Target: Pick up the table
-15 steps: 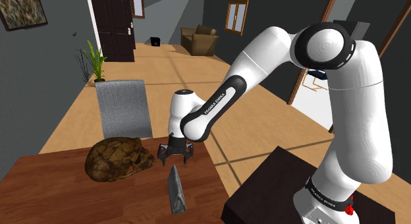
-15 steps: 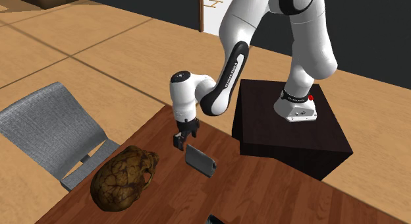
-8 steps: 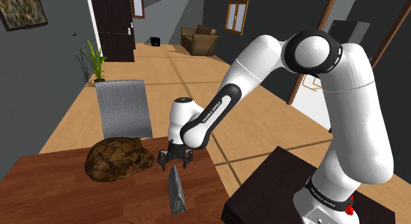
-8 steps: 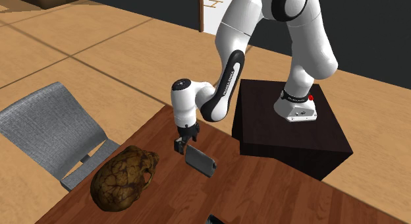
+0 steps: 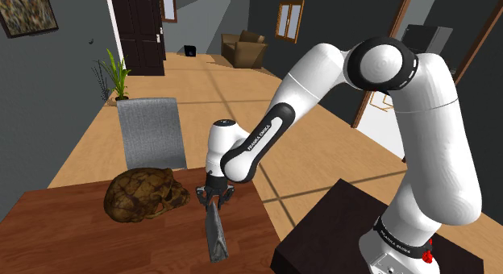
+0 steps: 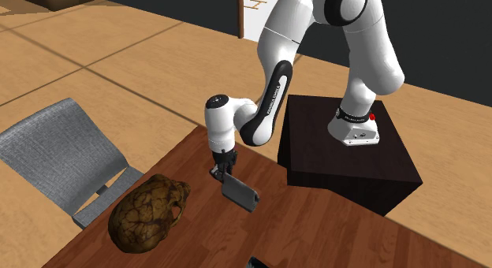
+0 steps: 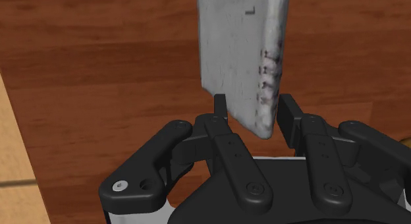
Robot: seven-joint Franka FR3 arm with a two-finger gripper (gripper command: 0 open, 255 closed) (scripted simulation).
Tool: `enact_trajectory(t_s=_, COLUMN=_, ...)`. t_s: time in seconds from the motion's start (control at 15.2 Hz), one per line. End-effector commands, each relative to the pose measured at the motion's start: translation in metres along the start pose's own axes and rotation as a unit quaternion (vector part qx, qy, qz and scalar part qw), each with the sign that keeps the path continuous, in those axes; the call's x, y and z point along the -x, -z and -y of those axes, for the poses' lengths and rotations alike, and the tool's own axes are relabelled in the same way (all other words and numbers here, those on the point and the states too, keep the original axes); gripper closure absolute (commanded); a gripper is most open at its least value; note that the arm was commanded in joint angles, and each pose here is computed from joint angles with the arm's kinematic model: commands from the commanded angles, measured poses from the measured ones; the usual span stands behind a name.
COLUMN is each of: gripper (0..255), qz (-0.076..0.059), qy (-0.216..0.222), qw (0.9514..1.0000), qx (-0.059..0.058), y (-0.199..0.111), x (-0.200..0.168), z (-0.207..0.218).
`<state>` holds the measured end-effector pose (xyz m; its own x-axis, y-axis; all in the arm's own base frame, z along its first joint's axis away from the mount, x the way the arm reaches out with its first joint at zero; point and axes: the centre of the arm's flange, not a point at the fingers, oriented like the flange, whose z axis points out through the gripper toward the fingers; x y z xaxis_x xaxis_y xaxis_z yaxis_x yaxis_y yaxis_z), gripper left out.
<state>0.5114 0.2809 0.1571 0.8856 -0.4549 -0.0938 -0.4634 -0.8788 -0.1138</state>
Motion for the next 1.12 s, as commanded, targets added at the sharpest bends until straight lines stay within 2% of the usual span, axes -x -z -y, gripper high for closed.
enact_trajectory(t_s=0.0, gripper=255, qz=0.001, qy=0.0, qw=1.0, qx=0.001, y=-0.001, x=0.0, z=0.0)
enact_trajectory(t_s=1.06, gripper=255, qz=0.001, qy=0.0, qw=1.0, qx=0.0, y=0.078, x=0.008, z=0.009)
